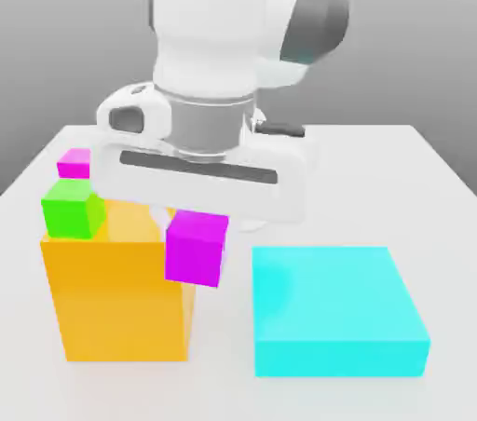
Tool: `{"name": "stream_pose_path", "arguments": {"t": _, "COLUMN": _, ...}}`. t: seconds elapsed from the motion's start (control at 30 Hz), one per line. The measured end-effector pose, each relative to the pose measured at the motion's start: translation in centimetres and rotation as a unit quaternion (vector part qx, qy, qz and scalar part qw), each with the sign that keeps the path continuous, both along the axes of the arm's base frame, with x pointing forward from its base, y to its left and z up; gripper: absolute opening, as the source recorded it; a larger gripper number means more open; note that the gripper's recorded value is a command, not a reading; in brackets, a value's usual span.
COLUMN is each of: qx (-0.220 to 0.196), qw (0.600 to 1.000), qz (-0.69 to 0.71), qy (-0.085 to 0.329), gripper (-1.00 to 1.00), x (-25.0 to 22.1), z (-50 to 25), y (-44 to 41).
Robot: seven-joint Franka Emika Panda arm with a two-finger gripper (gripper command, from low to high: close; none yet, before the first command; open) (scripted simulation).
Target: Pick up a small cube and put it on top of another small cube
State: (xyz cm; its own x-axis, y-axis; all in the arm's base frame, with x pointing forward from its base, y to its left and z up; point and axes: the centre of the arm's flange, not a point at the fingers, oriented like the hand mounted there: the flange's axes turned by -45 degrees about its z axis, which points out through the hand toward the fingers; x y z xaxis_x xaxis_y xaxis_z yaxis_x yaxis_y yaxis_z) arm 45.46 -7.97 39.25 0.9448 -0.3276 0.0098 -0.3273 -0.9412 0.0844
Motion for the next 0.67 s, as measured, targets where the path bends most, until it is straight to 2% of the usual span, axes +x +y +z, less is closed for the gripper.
{"name": "stream_pose_path", "arguments": {"t": 0.2, "qx": 0.01, "qw": 0.973, "qz": -0.232, "qy": -0.013, "gripper": -1.0, "x": -8.4, "z": 3.9, "y": -8.8}}
{"name": "stream_pose_path", "arguments": {"t": 0.4, "qx": 0.031, "qw": 0.897, "qz": -0.44, "qy": -0.027, "gripper": -1.0, "x": -17.9, "z": 6.2, "y": -14.0}}
{"name": "stream_pose_path", "arguments": {"t": 0.53, "qx": 0.034, "qw": 0.883, "qz": -0.467, "qy": -0.028, "gripper": -1.0, "x": -19.1, "z": 1.7, "y": -14.5}}
{"name": "stream_pose_path", "arguments": {"t": 0.57, "qx": 0.034, "qw": 0.883, "qz": -0.468, "qy": -0.029, "gripper": 1.0, "x": -19.2, "z": 0.7, "y": -14.5}}
{"name": "stream_pose_path", "arguments": {"t": 0.67, "qx": 0.034, "qw": 0.883, "qz": -0.468, "qy": -0.029, "gripper": 1.0, "x": -19.2, "z": 0.7, "y": -14.5}}
